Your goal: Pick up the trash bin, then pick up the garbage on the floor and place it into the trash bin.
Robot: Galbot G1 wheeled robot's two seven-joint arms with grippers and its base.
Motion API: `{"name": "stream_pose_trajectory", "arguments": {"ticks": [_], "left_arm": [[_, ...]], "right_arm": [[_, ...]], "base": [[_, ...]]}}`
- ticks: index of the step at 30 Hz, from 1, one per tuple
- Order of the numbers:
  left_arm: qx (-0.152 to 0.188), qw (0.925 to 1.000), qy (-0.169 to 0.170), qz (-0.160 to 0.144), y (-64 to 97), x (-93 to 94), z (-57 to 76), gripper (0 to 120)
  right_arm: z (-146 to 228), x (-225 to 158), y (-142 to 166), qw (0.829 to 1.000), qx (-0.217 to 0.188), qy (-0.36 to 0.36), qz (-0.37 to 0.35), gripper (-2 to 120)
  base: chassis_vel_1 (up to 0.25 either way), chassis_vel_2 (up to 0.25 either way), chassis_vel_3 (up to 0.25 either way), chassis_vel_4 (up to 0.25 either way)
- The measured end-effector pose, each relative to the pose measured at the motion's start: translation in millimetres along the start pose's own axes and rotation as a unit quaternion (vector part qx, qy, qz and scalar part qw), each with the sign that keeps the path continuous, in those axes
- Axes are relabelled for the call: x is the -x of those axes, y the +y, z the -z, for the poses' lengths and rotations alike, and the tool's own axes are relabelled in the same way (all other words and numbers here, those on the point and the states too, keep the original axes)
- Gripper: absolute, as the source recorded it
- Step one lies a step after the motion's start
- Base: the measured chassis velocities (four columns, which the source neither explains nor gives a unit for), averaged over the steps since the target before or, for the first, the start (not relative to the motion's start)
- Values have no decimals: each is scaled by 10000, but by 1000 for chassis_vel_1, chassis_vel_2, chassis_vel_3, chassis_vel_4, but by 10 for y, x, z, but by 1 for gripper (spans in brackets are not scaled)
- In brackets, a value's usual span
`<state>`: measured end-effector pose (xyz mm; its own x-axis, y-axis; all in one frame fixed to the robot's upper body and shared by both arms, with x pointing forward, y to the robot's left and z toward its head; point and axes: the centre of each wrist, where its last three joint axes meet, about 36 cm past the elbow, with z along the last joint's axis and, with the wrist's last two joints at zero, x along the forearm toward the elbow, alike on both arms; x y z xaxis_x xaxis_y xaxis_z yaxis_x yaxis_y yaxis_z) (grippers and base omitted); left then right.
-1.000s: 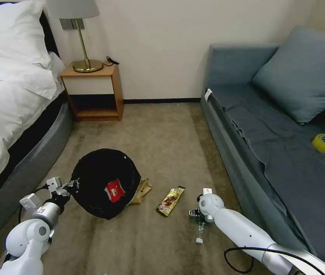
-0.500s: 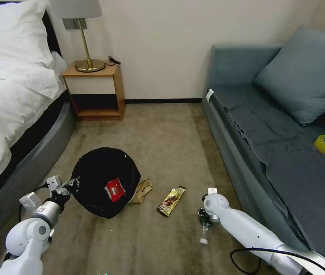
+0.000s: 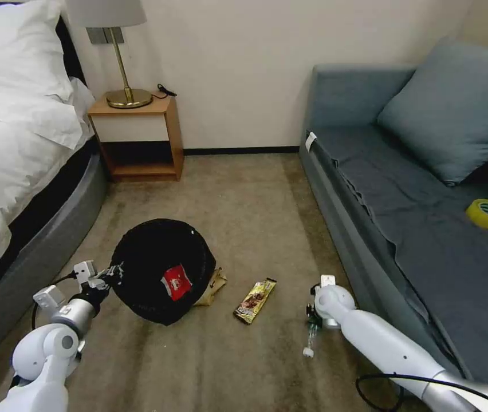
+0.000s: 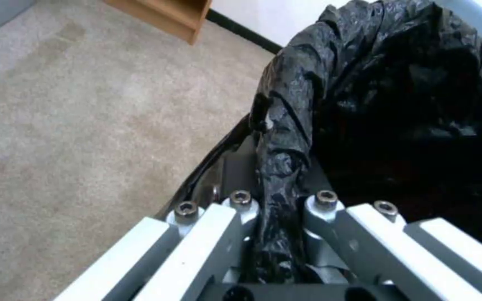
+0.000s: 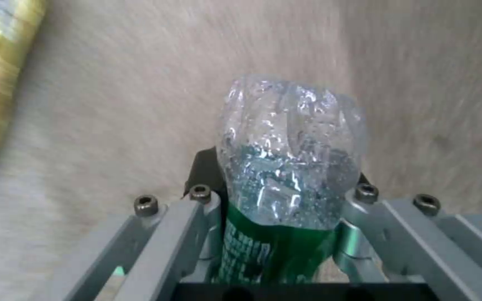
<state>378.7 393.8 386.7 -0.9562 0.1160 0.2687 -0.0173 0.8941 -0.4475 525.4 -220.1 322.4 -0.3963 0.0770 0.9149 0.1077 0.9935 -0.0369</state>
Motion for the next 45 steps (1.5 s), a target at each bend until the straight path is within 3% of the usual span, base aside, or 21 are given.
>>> {"name": "stream_pose_trajectory", "arguments": {"ticks": [9, 12, 14, 15, 18, 22, 24, 27, 28, 32, 40, 45], "left_arm": [[7, 9999, 126, -79, -32, 120, -25, 4], [0, 9997, 222, -123, -46, 169, -38, 4], [0, 9996, 237, -129, -48, 177, -40, 4], [2, 9993, 330, -152, -52, 221, -56, 4], [19, 9991, 396, -156, -47, 248, -65, 4], [37, 9982, 559, -193, -56, 306, -80, 4], [45, 9982, 572, -200, -62, 316, -80, 4], [80, 9978, 627, -221, -94, 349, -67, 4], [80, 9978, 627, -221, -94, 349, -67, 4], [112, 9976, 642, -236, -168, 343, -42, 4], [23, 9976, 665, -188, -279, 272, -45, 4], [-1, 9979, 635, -162, -320, 213, -15, 4]], "right_arm": [[182, -662, 237, 9944, -195, -959, 401, 25], [248, -909, 388, 9834, -227, -1683, 636, 25], [258, -942, 411, 9814, -226, -1785, 670, 25], [320, -1147, 551, 9674, -242, -2346, 925, 25], [402, -1325, 662, 9530, -256, -2783, 1173, 25], [588, -1686, 896, 9069, -419, -3816, 1735, 25], [618, -1739, 929, 8991, -459, -3959, 1808, 25], [751, -1987, 1115, 8589, -589, -4608, 2154, 25], [751, -1987, 1115, 8589, -589, -4608, 2154, 25], [782, -2341, 1449, 8200, -640, -4941, 2818, 25], [455, -2624, 1876, 7849, -1067, -4841, 3719, 25], [232, -2459, 1821, 7785, -1474, -4799, 3766, 25]], "base": [[0, 0, 0, 0], [0, 0, 0, 0], [0, 0, 0, 0], [0, 0, 0, 0], [0, 0, 0, 0], [0, 0, 0, 0], [0, 0, 0, 0], [0, 0, 0, 0], [0, 0, 0, 0], [0, 0, 0, 0], [0, 0, 0, 0], [0, 0, 0, 0]]}}
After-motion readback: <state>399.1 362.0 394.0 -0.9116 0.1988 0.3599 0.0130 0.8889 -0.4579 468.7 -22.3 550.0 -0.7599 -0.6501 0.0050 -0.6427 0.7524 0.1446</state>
